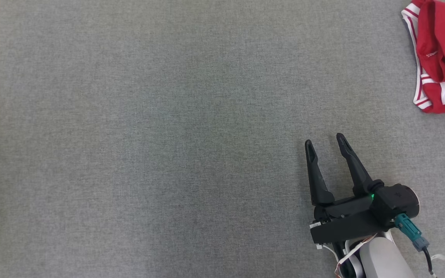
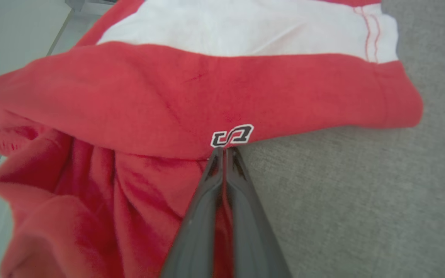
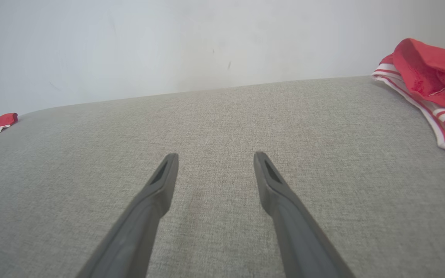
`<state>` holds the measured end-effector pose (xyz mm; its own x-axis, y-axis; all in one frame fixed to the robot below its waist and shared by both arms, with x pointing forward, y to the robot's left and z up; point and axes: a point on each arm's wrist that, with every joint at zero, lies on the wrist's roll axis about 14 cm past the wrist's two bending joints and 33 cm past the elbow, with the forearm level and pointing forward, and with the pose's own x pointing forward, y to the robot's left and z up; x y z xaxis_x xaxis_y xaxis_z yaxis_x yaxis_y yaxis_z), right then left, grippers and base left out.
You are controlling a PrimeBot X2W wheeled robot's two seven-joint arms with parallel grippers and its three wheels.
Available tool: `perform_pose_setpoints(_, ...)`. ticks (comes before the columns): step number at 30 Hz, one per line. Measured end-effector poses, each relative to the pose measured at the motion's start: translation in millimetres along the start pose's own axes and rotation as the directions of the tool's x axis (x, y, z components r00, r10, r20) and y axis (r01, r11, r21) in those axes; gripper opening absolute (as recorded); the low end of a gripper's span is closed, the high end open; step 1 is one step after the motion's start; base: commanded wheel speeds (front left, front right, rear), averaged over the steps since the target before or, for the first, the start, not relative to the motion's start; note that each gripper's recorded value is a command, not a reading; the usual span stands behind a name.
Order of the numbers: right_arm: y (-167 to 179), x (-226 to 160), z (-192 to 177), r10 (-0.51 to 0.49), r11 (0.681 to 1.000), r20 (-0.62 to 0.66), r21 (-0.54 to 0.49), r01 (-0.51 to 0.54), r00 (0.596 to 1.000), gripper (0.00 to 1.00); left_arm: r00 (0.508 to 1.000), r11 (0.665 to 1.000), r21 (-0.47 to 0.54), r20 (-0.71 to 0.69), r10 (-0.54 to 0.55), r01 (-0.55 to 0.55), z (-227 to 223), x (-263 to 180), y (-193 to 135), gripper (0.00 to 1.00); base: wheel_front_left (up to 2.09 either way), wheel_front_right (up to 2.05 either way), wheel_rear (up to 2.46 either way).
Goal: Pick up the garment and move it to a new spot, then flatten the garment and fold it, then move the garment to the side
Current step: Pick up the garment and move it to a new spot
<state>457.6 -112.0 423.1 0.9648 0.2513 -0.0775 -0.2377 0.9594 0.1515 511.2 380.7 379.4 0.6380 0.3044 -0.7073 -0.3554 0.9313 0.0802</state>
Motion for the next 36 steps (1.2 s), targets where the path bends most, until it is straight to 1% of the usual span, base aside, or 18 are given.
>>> perform_pose_setpoints(4,2.3,-0.5,1.2,0.005,1.0,0.001,-0.003,-0.005,1.0,1.0,0.993,1.0,0.025,0.117,-0.004,0.002,23.5,-8.0,5.0,0.0,0.0,0.0,0.0)
perform_pose_setpoints(7,5.3,-2.2,3.4,0.012,1.0,0.004,-0.004,-0.012,1.0,1.0,0.972,0.999,0.045,0.232,-0.015,0.004,51.3,-19.3,6.7,0.0,0.0,0.0,0.0)
perform_pose_setpoints(11,10.0,-5.0,7.7,0.021,1.0,0.012,-0.002,-0.021,1.0,1.0,0.923,0.997,0.08,0.384,-0.041,0.011,92.7,-40.5,3.8,0.0,0.0,0.0,0.0)
perform_pose_setpoints(14,13.6,-6.8,13.5,0.029,1.0,0.024,0.001,-0.029,0.999,1.0,0.866,0.995,0.103,0.496,-0.068,0.019,125.6,-61.4,-0.5,0.0,0.0,0.0,0.0)
perform_pose_setpoints(16,15.1,-9.7,16.8,0.029,1.0,0.031,0.006,-0.03,0.999,1.0,0.822,0.992,0.123,0.563,-0.09,0.024,148.2,-77.7,-6.4,0.0,0.0,0.0,0.0)
perform_pose_setpoints(19,16.9,-15.6,21.3,0.029,0.999,0.039,0.013,-0.029,0.999,1.0,0.736,0.986,0.164,0.662,-0.138,0.037,184.2,-108.1,-20.0,0.0,0.0,0.0,0.0)
perform_pose_setpoints(23,16.1,-22.0,30.5,0.02,1.0,0.06,0.022,-0.021,0.998,1.0,0.605,0.974,0.219,0.768,-0.209,0.059,226.2,-153.6,-42.6,0.0,0.0,0.0,0.0)
perform_pose_setpoints(26,13.6,-28.7,34.4,0.007,1.0,0.067,0.027,-0.009,0.998,1.0,0.512,0.961,0.265,0.816,-0.267,0.079,249.6,-187.1,-65.3,0.0,0.0,0.0,0.0)
perform_pose_setpoints(27,11.9,-30.5,36.8,0.0,1.0,0.073,0.03,-0.002,0.997,1.0,0.477,0.954,0.287,0.829,-0.293,0.089,256.3,-199.0,-75.0,0.0,0.0,0.0,0.0)
perform_pose_setpoints(30,6.8,-37.2,41.0,-0.02,0.999,0.083,0.037,0.017,0.996,1.0,0.391,0.93,0.345,0.844,-0.368,0.129,269.9,-230.0,-108.0,0.0,0.0,0.0,0.0)
perform_pose_setpoints(36,-6.6,-51.8,49.1,-0.07,0.996,0.102,0.055,0.065,0.992,1.0,0.259,0.863,0.458,0.825,-0.502,0.214,277.7,-281.9,-171.9,0.0,0.0,0.0,0.0)
